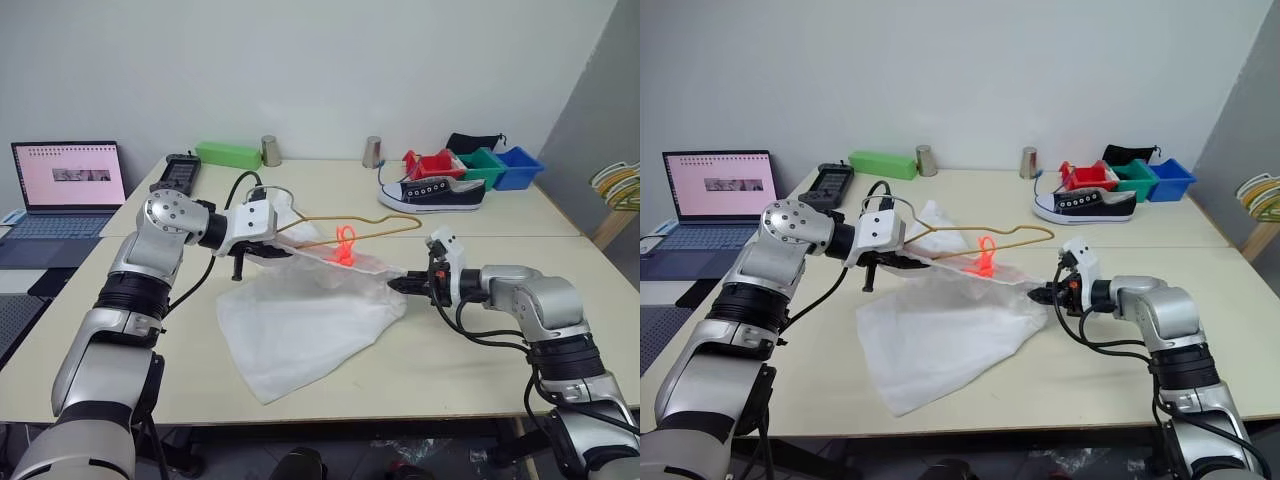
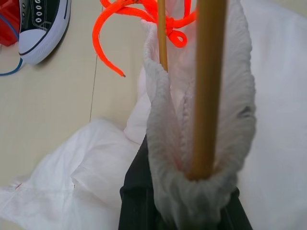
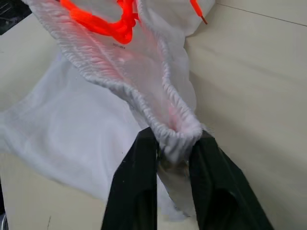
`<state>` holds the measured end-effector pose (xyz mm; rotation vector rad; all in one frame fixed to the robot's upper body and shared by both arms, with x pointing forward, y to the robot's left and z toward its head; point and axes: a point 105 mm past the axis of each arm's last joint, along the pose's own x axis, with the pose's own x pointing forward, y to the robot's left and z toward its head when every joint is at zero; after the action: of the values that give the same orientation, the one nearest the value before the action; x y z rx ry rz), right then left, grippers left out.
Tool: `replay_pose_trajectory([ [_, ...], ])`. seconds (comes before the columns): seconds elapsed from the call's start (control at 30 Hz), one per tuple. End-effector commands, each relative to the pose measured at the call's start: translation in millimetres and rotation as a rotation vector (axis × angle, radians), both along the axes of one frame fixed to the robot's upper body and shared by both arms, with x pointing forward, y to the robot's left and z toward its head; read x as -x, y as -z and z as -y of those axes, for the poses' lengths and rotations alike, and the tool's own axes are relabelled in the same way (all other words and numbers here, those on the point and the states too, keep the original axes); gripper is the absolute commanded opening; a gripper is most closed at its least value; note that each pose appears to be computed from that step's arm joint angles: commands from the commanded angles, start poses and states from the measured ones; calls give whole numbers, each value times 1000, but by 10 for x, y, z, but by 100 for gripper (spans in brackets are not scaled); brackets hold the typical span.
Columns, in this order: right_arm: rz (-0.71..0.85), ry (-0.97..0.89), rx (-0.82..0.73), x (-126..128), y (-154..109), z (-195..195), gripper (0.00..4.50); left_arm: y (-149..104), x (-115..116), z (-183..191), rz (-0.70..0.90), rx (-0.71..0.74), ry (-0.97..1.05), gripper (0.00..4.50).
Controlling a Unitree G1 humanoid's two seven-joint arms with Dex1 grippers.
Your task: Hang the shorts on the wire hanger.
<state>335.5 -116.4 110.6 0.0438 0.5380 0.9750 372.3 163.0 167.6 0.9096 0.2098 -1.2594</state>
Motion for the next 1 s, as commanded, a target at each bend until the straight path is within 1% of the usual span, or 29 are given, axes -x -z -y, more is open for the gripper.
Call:
replay_pose_trajectory([
  [0.03, 51, -6, -17, -2, -146, -15, 4, -180, -44, 51, 68, 5, 16, 0],
  [0.23, 84, 0, 42, -13, -146, 26, 4, -100, 18, -12, 24, -49, 36, 0],
  [0.37, 96, -13, 77, 57, -167, 89, 4, 59, 88, -155, -10, -166, 53, 0],
  [0.53, 105, -33, 97, 145, -213, 115, 4, 102, 28, -232, 12, -212, 30, 0],
  [0.83, 149, -69, 120, 266, -395, 76, 4, 191, -23, -330, 33, -323, 31, 0],
  [1.0, 205, -60, 143, 265, -566, 83, 4, 262, -37, -418, 45, -422, 39, 0],
])
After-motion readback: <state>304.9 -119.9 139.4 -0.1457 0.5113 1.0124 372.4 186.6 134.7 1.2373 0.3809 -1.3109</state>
